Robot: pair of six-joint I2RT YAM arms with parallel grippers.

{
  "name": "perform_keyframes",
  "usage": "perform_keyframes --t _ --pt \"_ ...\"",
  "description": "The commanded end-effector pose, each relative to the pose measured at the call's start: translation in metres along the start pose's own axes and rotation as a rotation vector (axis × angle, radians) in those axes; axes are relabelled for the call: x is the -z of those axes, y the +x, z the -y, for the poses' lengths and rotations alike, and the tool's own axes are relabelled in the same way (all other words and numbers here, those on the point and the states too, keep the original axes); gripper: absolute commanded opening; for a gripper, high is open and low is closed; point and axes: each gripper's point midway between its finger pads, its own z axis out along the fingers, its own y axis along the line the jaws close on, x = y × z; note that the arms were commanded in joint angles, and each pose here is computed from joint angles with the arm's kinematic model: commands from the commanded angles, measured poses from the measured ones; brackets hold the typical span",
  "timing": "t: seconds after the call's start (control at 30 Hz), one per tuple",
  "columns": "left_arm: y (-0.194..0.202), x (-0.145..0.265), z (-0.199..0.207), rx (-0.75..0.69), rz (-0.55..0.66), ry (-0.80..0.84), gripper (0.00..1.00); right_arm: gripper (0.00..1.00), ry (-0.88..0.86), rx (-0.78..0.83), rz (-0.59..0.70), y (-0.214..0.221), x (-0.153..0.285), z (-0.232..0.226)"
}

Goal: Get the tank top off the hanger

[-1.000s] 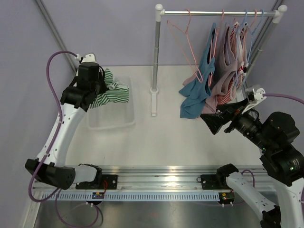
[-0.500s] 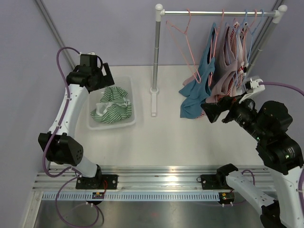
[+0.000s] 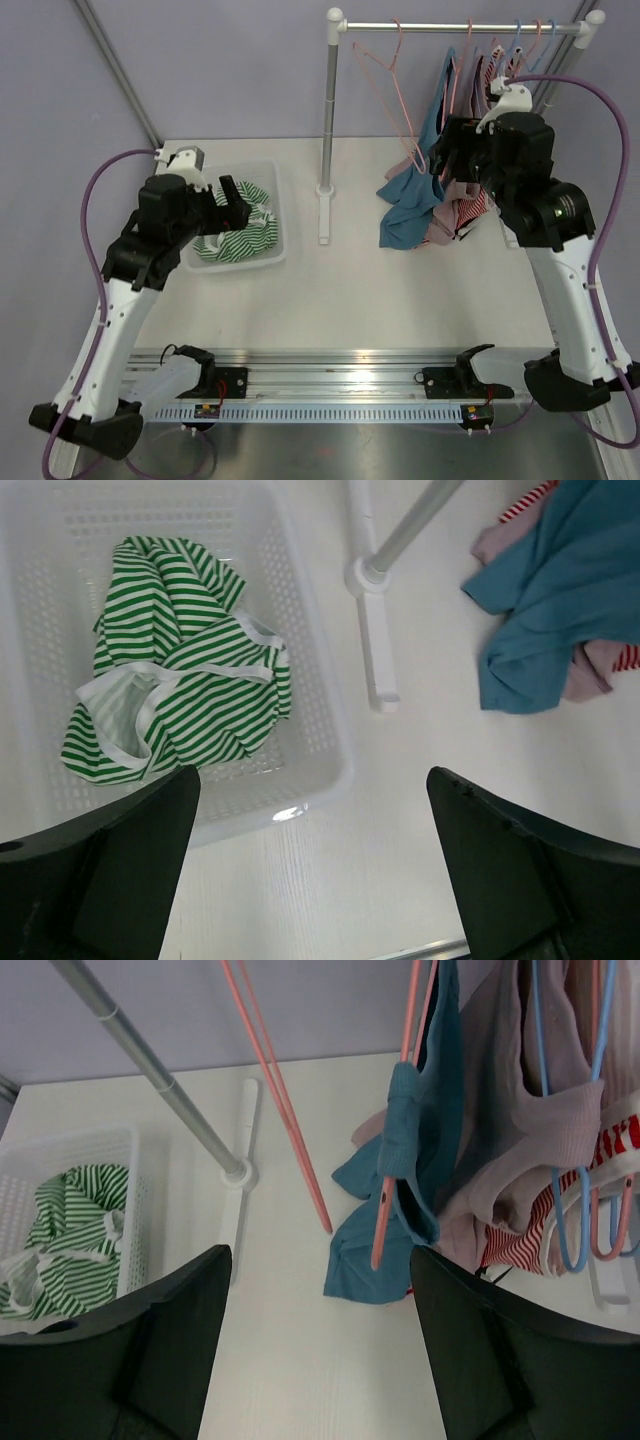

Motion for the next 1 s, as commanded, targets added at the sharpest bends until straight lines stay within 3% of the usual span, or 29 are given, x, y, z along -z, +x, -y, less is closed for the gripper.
perform_keyframes --t 0.0,0.3,0.53,0.7,0.77,0.9,0.97 --pt "0.016 0.01 0.011 -0.058 0.044 0.076 0.99 0.78 0.129 0.043 0.053 -0.027 -0.018 0.015" --pt "0.06 0.024 -0.015 -0.091 0.1 0.042 0.99 0.71 0.248 0.077 0.017 -0.05 -0.089 0.041" --pt "0.073 0.018 -0.017 -0.105 0.078 0.048 0.99 0.63 0.193 0.066 -0.031 -0.054 -0.141 0.049" --pt "0.079 0.013 -0.013 -0.114 0.049 0.074 0.99 0.38 0.23 0.077 -0.03 -0.054 -0.167 0.057" --pt "0.08 0.013 -0.012 -0.116 0.046 0.082 0.99 0.26 0.23 0.074 -0.021 -0.058 -0.17 0.057" --pt "0.082 0.012 -0.01 -0.117 0.041 0.092 0.99 0.14 0.239 0.079 -0.019 -0.058 -0.17 0.058" --pt "0.082 0.012 -0.01 -0.118 0.04 0.095 0.99 0.01 0.249 0.076 -0.006 -0.062 -0.166 0.06"
